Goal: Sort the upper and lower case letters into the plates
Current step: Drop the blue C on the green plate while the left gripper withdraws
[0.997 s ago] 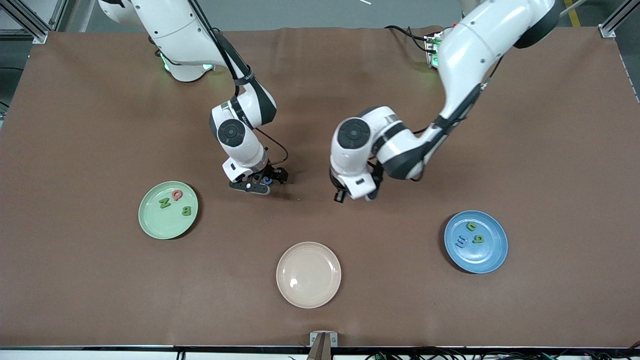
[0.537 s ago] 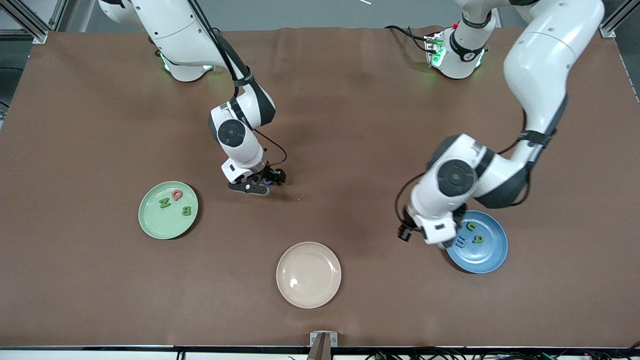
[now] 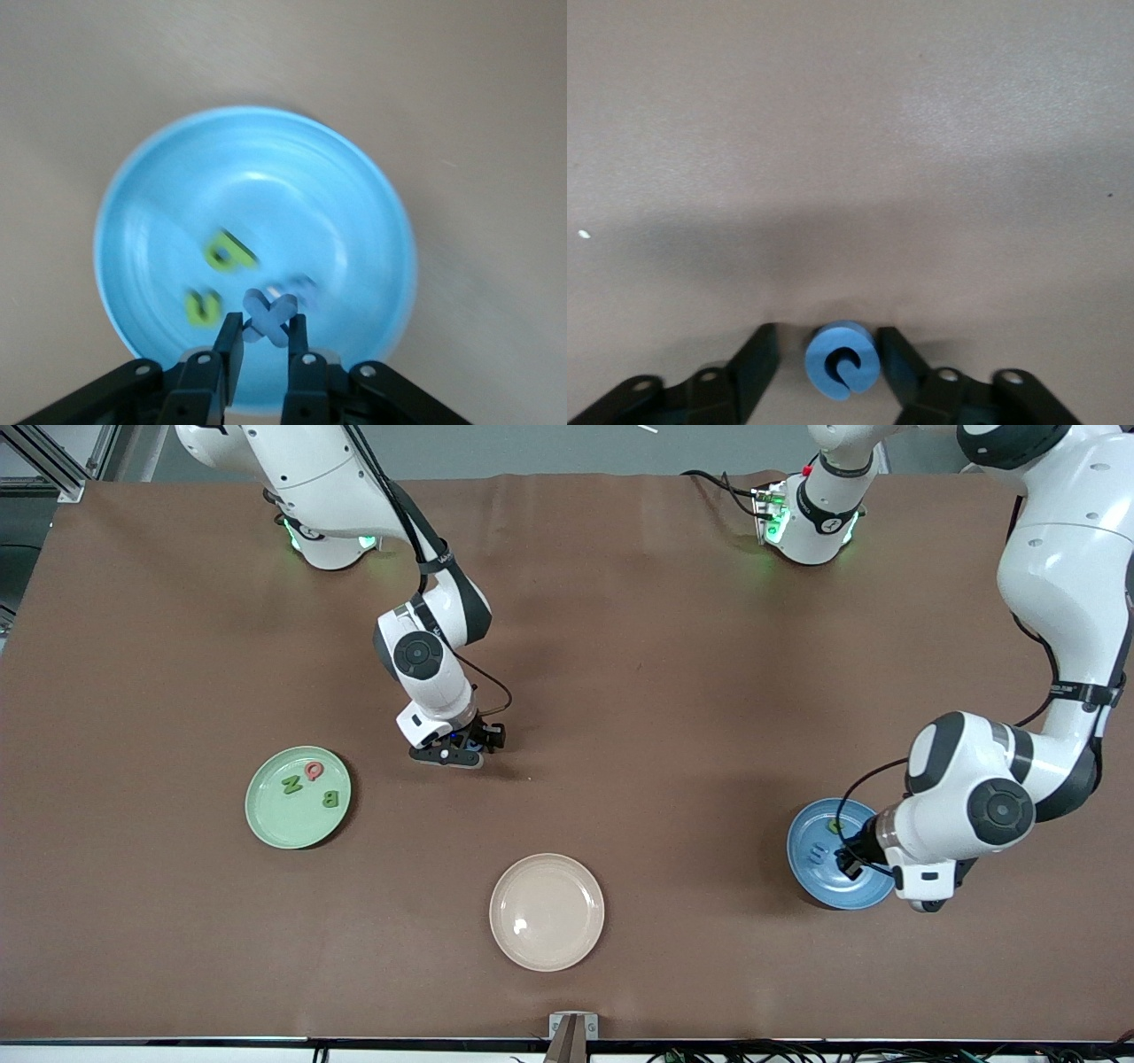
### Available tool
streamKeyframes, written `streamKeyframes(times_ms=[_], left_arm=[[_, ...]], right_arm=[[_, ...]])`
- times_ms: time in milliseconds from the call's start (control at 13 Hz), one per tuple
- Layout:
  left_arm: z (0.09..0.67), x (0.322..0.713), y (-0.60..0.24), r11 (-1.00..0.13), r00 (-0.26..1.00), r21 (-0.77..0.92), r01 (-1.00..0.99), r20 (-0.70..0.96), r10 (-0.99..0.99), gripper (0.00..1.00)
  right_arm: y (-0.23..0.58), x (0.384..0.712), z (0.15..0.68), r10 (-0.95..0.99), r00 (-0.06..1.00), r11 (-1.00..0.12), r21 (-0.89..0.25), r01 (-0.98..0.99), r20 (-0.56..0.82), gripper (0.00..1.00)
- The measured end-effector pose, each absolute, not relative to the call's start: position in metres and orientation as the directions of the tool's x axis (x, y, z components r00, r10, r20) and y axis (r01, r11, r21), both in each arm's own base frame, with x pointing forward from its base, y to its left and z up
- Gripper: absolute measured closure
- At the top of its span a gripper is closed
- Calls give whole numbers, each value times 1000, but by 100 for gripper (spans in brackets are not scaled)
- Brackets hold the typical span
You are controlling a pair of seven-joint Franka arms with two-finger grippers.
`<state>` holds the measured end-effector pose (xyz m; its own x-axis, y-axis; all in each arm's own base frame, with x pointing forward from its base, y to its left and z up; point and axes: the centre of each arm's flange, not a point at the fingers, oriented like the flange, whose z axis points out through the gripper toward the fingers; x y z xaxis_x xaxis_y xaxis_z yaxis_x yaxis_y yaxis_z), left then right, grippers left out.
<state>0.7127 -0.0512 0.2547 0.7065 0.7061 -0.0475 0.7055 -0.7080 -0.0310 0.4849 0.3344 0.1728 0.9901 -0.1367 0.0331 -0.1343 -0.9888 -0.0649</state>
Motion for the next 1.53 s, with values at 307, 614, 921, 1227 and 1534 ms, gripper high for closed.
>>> streamKeyframes(times_ms=[307,614,921,1227,1534], left_arm=[[232,709,-39,-747,745,-67,662,-57,665,71],[241,712,-39,-761,760,-58,646,-44,649,45],[310,711,-73,-840,840,-38,542,-15,543,2],[427,700,-69,-909,907,-51,413,105,407,0],[506,671,-49,-948,949,-86,308,101,299,0]], right_arm=[[334,486,178,-149,989,-987,-60,-147,24,62],[309,517,214,-172,983,-985,21,-171,-58,65],[208,577,285,-62,995,-997,59,-58,-82,65],[67,612,281,58,996,-997,48,62,-66,65],[21,621,244,90,995,-993,74,94,-49,65]])
